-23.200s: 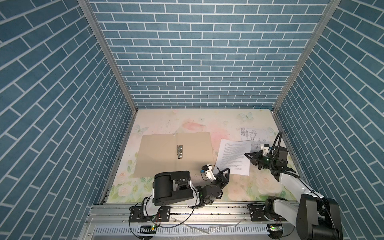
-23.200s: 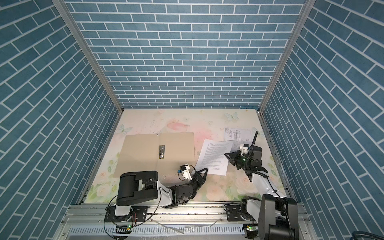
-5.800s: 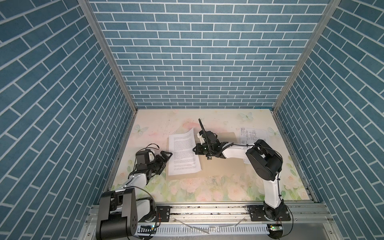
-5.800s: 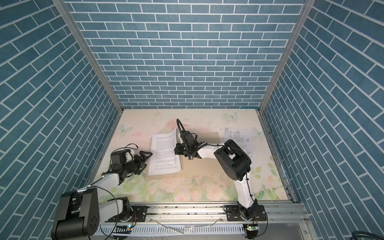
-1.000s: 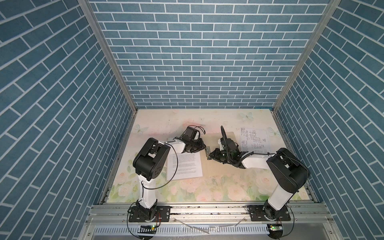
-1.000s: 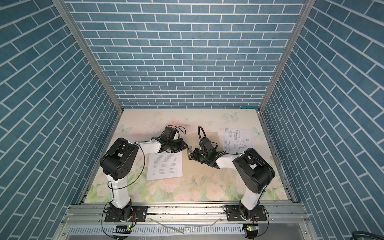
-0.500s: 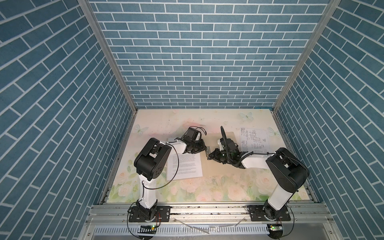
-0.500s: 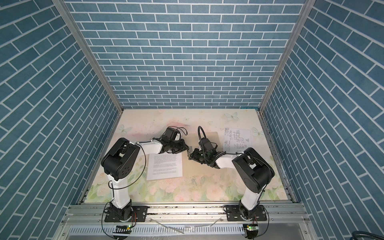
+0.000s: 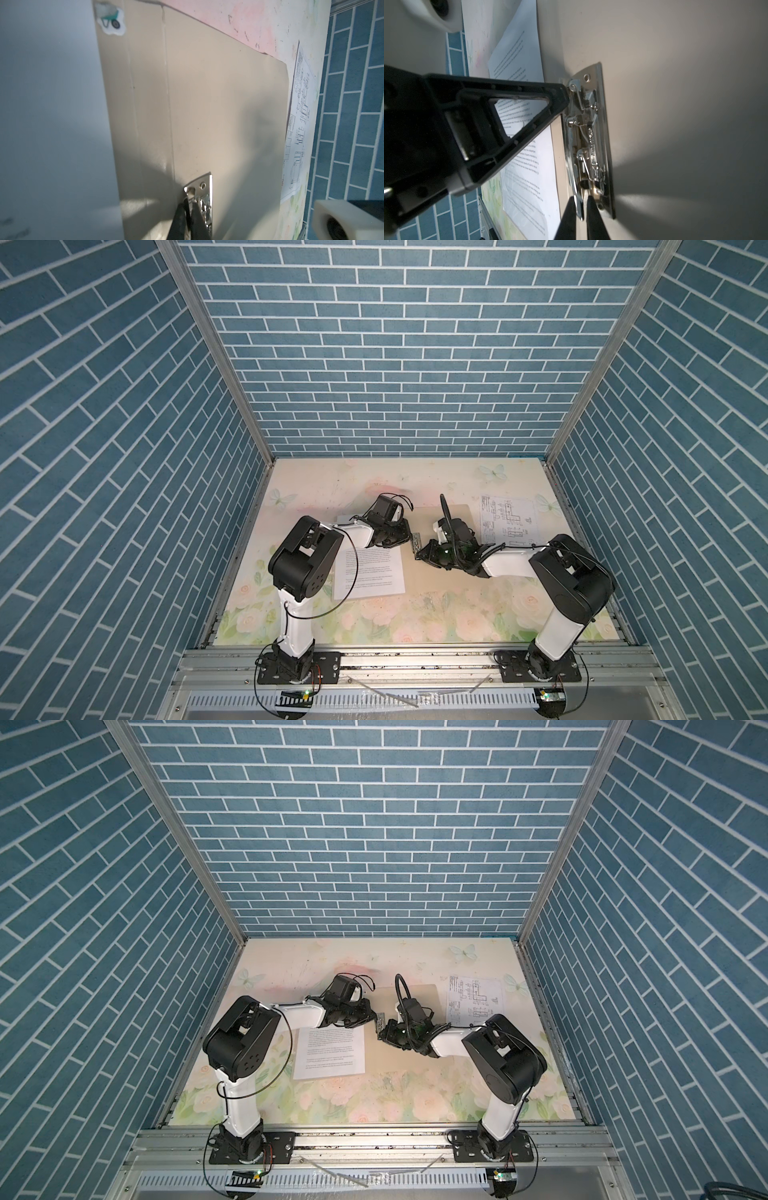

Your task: Put the files into the folder

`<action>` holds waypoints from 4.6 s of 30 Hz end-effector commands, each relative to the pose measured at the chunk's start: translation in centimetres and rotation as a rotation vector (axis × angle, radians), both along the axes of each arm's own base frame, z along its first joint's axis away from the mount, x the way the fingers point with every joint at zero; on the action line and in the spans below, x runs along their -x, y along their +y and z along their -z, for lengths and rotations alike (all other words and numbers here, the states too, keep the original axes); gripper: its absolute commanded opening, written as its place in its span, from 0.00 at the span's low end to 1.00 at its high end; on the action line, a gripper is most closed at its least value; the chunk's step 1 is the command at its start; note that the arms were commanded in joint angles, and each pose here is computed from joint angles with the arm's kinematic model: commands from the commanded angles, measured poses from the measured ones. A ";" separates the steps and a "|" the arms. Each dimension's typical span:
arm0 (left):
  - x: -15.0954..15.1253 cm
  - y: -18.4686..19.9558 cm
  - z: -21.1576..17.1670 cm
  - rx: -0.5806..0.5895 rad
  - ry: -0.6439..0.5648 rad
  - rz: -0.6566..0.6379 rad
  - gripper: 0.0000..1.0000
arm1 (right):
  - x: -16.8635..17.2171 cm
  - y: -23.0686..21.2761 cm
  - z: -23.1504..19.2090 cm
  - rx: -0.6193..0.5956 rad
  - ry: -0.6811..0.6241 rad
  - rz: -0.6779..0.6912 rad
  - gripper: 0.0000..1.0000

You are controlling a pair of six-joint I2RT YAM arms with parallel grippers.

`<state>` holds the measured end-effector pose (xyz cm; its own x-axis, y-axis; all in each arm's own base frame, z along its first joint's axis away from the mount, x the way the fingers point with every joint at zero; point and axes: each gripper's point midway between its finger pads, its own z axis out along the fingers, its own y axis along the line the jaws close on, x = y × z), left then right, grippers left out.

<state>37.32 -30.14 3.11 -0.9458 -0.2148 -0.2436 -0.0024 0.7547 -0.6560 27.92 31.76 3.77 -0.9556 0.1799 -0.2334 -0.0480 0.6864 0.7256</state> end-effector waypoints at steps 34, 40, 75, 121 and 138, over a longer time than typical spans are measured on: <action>0.9 -0.2 1.5 -0.036 0.029 0.018 0.10 | 3.9 -3.9 7.4 0.199 0.151 -0.027 0.00; 1.1 -0.4 1.9 -0.055 0.043 0.031 0.10 | 4.7 -5.4 8.4 0.304 0.177 -0.046 0.00; 1.5 -0.4 3.1 -0.119 0.048 0.075 0.10 | 5.7 -8.1 10.0 0.402 0.177 -0.052 0.00; 1.8 -0.1 2.9 -0.132 0.045 0.080 0.10 | 4.9 -5.0 7.5 0.259 0.145 -0.075 0.00; 2.6 1.0 4.7 -0.274 0.073 0.123 0.06 | 6.7 -8.5 10.1 0.358 0.185 -0.053 0.00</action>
